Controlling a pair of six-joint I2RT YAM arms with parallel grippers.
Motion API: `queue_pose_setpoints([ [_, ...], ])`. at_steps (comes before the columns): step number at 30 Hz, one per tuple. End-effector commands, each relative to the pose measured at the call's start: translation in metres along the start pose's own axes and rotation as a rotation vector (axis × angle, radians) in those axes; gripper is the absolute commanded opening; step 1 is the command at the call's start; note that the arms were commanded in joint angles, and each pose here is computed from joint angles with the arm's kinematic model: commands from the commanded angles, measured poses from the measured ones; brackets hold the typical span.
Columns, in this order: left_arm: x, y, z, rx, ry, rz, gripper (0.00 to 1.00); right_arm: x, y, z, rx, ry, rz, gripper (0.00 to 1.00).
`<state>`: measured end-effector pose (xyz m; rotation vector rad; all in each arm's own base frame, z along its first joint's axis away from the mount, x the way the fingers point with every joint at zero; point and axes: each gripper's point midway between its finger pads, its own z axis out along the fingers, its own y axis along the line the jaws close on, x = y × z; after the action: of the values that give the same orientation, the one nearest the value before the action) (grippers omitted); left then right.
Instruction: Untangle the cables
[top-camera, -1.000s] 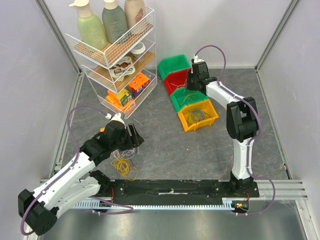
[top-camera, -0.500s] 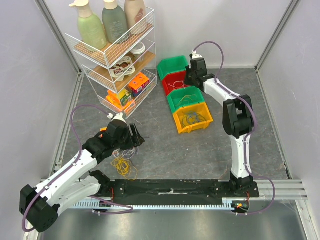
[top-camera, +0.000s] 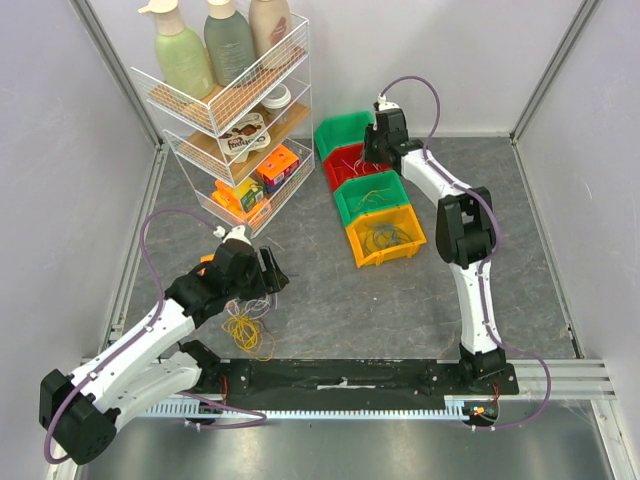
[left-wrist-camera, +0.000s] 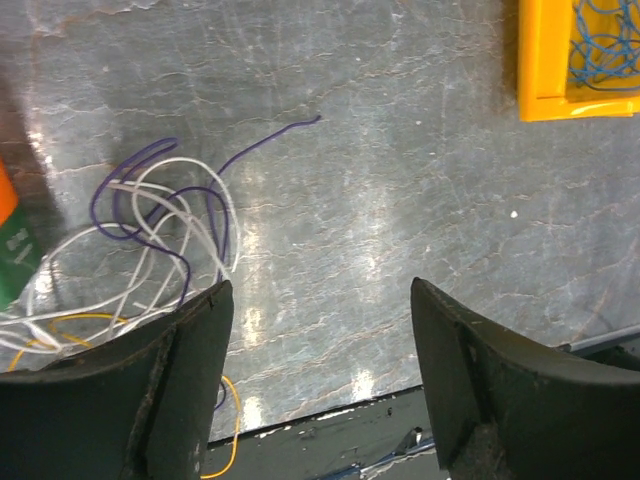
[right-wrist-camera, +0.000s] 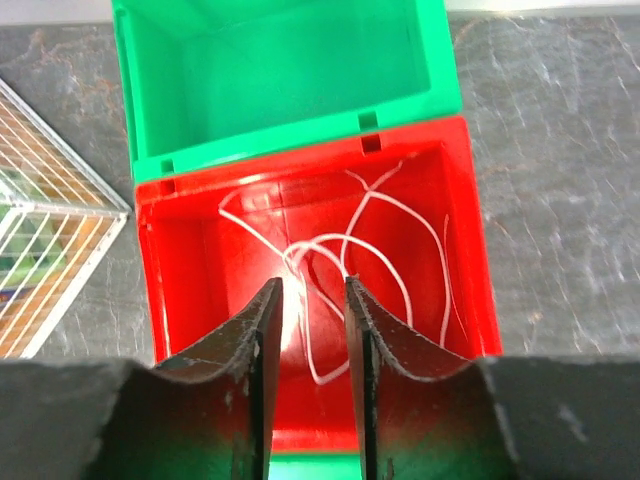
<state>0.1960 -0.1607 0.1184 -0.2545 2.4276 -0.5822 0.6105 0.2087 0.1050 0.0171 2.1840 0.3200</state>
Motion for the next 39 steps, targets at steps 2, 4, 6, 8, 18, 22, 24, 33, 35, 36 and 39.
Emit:
queue_pose_setpoints([
  [2, -0.021, 0.022, -0.010, -0.162, -0.076, -0.032, 0.94, -0.050, 0.021, -0.079, -0.029, -0.069, -0.062, 0.43],
  [4, -0.021, 0.043, -0.010, -0.292, -0.086, -0.077, 0.96, -0.041, 0.036, -0.104, -0.073, -0.047, -0.080, 0.47],
  [6, -0.018, 0.056, -0.009, -0.376, -0.077, -0.092, 0.97, -0.023, 0.056, -0.128, -0.123, -0.036, -0.106, 0.51],
  [8, -0.013, 0.063, -0.005, -0.425, -0.059, -0.105, 0.98, 0.011, 0.088, -0.154, -0.227, -0.003, -0.146, 0.56],
  [18, -0.004, 0.030, 0.026, -0.248, 0.037, -0.015, 0.35, 0.176, 0.160, -0.247, -0.597, 0.179, -0.226, 0.65],
  [22, -0.034, -0.011, 0.005, -0.074, -0.037, 0.046, 0.05, 0.196, 0.151, -0.263, -0.656, 0.180, -0.272, 0.70],
  [24, -0.047, -0.027, -0.010, 0.020, -0.102, 0.059, 0.03, 0.203, 0.154, -0.271, -0.716, 0.200, -0.281, 0.70],
  [33, -0.085, -0.088, -0.079, 0.318, -0.254, 0.101, 0.02, 0.160, 0.216, -0.346, -1.050, -0.034, -0.226, 0.74],
  [35, -0.090, -0.098, -0.090, 0.356, -0.257, 0.094, 0.02, 0.148, 0.223, -0.352, -1.051, -0.078, -0.229, 0.76],
  [36, -0.093, -0.103, -0.095, 0.372, -0.260, 0.093, 0.02, 0.141, 0.224, -0.353, -1.042, -0.099, -0.225, 0.77],
  [39, -0.102, -0.120, -0.115, 0.440, -0.283, 0.089, 0.02, 0.136, 0.227, -0.345, -1.016, -0.102, -0.231, 0.80],
])
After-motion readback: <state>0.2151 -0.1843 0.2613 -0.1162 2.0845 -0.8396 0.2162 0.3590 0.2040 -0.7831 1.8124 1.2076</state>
